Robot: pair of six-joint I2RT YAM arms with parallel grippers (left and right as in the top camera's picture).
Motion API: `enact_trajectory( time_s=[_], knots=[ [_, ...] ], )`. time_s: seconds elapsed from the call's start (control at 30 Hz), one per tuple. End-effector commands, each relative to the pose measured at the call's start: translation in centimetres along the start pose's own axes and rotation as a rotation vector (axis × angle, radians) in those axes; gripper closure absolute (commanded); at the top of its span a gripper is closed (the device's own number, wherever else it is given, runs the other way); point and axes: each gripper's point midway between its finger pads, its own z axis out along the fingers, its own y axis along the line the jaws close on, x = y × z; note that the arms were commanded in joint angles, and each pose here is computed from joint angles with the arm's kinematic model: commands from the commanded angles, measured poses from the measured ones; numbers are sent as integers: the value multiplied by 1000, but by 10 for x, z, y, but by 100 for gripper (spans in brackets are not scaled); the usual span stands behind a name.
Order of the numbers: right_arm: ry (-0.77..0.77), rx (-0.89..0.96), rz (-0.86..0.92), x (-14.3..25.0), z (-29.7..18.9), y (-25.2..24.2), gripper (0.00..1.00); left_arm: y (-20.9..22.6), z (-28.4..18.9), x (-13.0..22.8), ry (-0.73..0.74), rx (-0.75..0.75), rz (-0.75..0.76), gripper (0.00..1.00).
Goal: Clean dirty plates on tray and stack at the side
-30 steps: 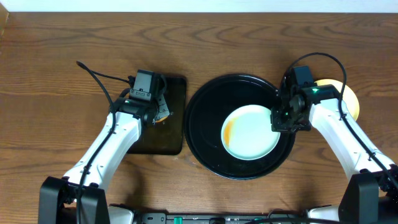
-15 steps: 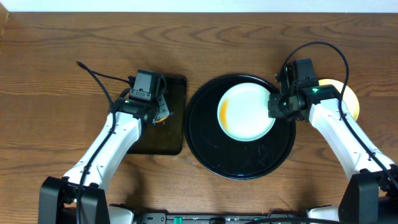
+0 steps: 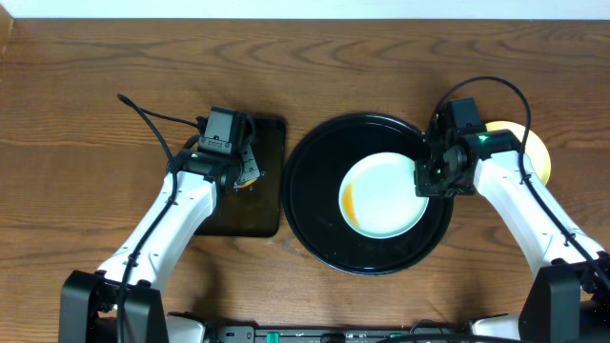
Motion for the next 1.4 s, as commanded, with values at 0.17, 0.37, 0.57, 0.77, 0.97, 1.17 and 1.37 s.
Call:
enact_trajectory(
  time_s=[0.17, 0.37, 0.57, 0.77, 0.97, 1.17, 1.37],
  knots=[
    [-251, 54, -97, -42, -39, -6, 99, 5, 4, 2, 4, -23, 6, 86],
    [-431, 127, -192, -69, -70, 1, 99, 5, 4, 2, 5, -23, 6, 86],
    [-505, 283, -341, -78, -83, 16, 99, 5, 4, 2, 5, -23, 6, 86],
    [-577, 384, -477, -78, -95, 49, 99, 5, 4, 2, 5, -23, 6, 86],
    [-654, 519, -581, -76, -112, 73, 99, 5, 4, 2, 5, -23, 6, 86],
    [-714, 621, -604, -75, -128, 82, 99, 5, 4, 2, 5, -23, 6, 86],
    [-719, 620, -612, -75, -129, 85, 99, 5, 4, 2, 5, -23, 6, 86]
  ],
)
